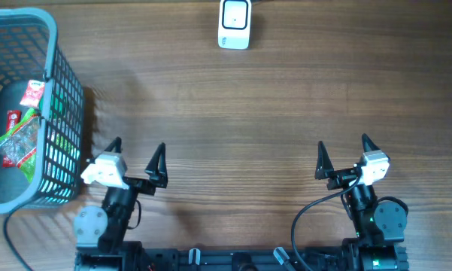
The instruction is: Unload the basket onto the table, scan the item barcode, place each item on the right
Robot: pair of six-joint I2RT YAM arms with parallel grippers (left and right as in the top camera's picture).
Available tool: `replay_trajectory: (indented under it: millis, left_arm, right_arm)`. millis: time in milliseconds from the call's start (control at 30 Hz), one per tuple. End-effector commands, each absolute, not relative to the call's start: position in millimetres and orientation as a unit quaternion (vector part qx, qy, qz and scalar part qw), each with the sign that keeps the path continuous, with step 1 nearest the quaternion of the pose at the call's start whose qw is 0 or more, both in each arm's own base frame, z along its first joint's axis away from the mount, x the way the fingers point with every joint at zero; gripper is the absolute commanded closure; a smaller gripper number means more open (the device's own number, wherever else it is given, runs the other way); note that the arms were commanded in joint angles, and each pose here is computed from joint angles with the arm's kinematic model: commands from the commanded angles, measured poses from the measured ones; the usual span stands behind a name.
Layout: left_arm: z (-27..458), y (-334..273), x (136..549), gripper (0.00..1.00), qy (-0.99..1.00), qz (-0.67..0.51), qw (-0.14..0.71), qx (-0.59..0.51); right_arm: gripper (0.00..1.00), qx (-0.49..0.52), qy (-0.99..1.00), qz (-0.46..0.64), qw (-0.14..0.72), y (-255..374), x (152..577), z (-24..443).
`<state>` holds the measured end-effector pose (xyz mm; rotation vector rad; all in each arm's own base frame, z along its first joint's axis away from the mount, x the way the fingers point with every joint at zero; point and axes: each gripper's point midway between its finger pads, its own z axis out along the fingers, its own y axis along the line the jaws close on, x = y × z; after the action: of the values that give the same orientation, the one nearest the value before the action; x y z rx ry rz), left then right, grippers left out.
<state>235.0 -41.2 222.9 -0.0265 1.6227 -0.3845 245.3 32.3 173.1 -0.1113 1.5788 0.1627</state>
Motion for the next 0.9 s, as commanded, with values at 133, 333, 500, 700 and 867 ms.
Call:
replay_trajectory:
  millis: [133,333,500,700,867]
  left_arm:
    - [247,-63,245,0.0,0.772,-0.22,0.596,0.015]
    - [236,-74,255,0.0,0.856,-0.243,0.457,0.002]
    - [202,-82,260,0.0,0.889,-0.269,0.369,-0.024]
    - [174,-82,263,0.0,0.911,-0.268,0.31,-0.043]
    - [181,-82,259,0.0,0.92,-0.268,0.278,-0.062]
  right_arm:
    - [0.0,-0.052,0.71,0.084,0.697,36,245,172]
    - [0.0,-0.052,0.71,0.084,0.698,36,245,172]
    - [0.0,-0.052,0.71,0.084,0.697,36,245,172]
    - [0.0,-0.052,0.71,0.084,0.697,36,245,172]
    - [0.0,-0.052,0.71,0.084,0.697,36,245,172]
